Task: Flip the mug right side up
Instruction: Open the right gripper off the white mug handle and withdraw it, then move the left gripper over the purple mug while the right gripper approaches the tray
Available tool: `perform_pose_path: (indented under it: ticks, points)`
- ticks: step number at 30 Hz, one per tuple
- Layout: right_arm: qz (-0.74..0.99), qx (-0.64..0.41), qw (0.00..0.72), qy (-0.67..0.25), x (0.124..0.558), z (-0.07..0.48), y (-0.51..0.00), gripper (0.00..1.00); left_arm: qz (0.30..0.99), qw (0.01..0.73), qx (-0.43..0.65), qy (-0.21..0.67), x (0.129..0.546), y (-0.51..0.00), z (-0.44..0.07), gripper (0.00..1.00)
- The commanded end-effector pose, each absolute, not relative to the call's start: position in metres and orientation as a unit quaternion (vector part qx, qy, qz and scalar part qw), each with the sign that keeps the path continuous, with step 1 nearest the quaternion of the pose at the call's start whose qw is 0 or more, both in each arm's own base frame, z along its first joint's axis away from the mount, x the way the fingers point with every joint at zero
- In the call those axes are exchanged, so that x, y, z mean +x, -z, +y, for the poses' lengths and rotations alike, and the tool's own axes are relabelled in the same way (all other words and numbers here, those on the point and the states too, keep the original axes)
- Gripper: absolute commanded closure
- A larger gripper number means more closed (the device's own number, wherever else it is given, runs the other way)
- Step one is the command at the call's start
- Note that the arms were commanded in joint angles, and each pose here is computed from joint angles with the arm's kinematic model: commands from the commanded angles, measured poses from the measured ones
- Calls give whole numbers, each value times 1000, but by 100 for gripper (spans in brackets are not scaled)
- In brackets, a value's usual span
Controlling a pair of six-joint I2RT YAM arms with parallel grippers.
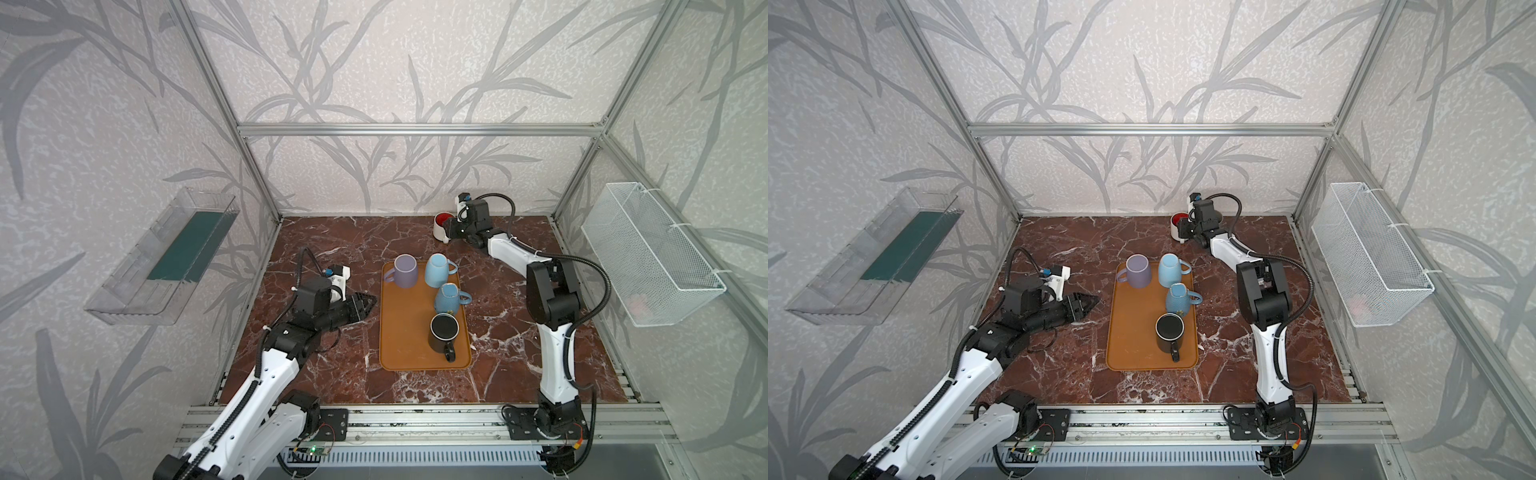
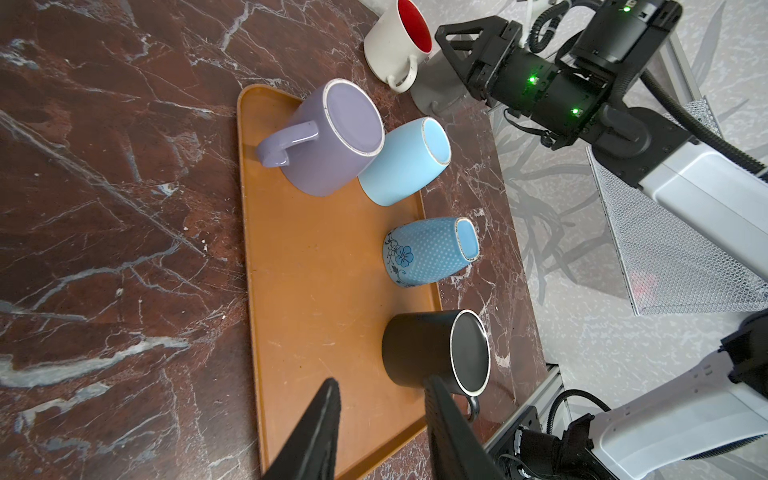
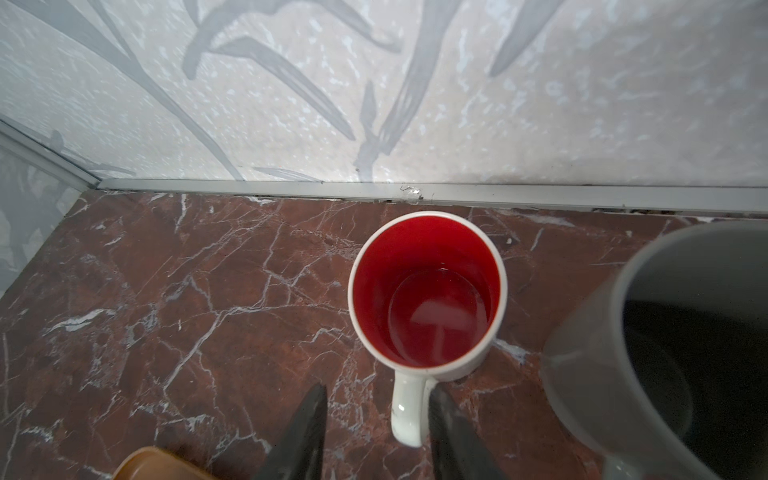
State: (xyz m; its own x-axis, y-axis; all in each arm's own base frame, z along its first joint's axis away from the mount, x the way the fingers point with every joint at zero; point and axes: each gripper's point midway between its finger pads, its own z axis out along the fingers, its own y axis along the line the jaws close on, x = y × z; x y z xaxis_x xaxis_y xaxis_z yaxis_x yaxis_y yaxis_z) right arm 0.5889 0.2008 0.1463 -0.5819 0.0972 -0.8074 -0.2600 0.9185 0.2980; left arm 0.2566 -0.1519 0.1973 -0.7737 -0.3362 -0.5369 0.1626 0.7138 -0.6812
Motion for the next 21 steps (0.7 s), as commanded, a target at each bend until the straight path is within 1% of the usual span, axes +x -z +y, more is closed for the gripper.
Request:
perform_pose_path:
  ticks: [1, 7, 11, 16, 21]
  points:
    - [850, -56, 484, -201, 575, 195, -189, 58, 862, 342, -57, 368, 258, -202, -147, 62]
    - [851, -73, 471, -220, 521, 190, -213, 58, 875, 326, -76, 349, 266, -184, -144, 62]
    - [852, -84, 461, -234, 473, 184, -224, 58, 878, 314, -92, 349, 274, -170, -145, 62]
    - [857, -100, 445, -239, 417, 181, -227, 57, 881, 299, -87, 356, 278, -159, -152, 63]
    - [860, -109, 429, -253, 374, 183, -224, 57, 891, 297, -88, 331, 285, -148, -148, 63]
